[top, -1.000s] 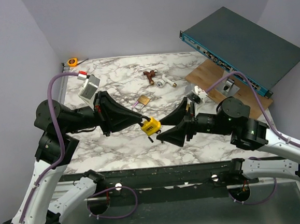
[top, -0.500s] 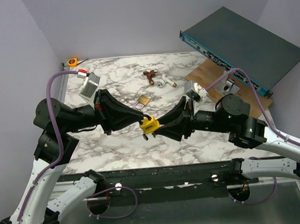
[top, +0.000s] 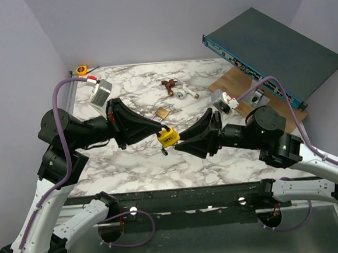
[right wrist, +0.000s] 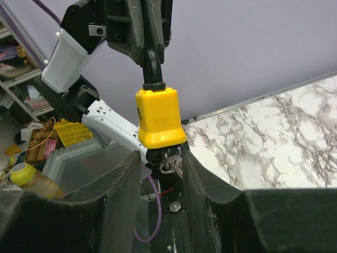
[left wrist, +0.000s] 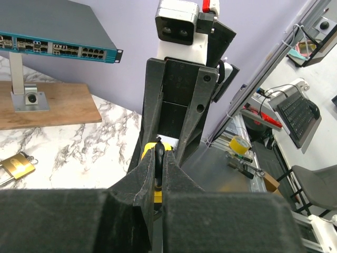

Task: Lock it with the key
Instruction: Remove the key from the lock.

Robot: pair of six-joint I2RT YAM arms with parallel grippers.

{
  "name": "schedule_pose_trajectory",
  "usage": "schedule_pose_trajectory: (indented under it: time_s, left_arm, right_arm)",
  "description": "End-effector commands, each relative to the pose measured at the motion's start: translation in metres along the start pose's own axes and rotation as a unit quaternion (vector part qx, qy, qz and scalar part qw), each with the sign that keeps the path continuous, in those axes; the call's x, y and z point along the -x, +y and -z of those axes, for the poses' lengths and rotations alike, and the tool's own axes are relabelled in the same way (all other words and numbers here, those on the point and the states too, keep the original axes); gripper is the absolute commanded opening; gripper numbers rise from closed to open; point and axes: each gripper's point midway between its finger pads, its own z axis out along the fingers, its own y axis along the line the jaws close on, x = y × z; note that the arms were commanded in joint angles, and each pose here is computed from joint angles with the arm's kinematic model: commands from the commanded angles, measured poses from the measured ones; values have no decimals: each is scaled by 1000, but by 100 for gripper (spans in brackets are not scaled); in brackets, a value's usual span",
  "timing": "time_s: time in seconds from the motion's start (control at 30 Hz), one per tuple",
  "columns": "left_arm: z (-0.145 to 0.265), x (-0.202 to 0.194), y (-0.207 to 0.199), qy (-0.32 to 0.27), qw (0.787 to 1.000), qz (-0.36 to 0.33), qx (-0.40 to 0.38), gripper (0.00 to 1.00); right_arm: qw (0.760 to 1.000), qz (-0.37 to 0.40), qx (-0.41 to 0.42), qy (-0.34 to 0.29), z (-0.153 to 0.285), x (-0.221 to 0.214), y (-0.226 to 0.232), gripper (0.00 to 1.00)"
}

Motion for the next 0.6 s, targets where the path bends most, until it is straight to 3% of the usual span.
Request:
schedule_pose_trajectory:
  time_s: [0.0, 0.17, 0.27, 0.57]
  left_arm:
    - [-1, 16, -7, -30, 999, -14, -4, 0]
    - [-1, 19, -9, -34, 999, -13, -7, 0]
    - [-1, 18, -8, -35, 999, -13, -6, 0]
    - [-2, 19, -8, -40, 999, -10, -7, 0]
  right_arm:
    - [1000, -3, 26, -7, -6, 1, 7, 40]
    - [1000, -4, 27, -6, -6, -1, 7, 38]
    - [1000, -4, 27, -6, -6, 0, 7, 30]
    - [1000, -11, 25, 0, -8, -5, 5, 20]
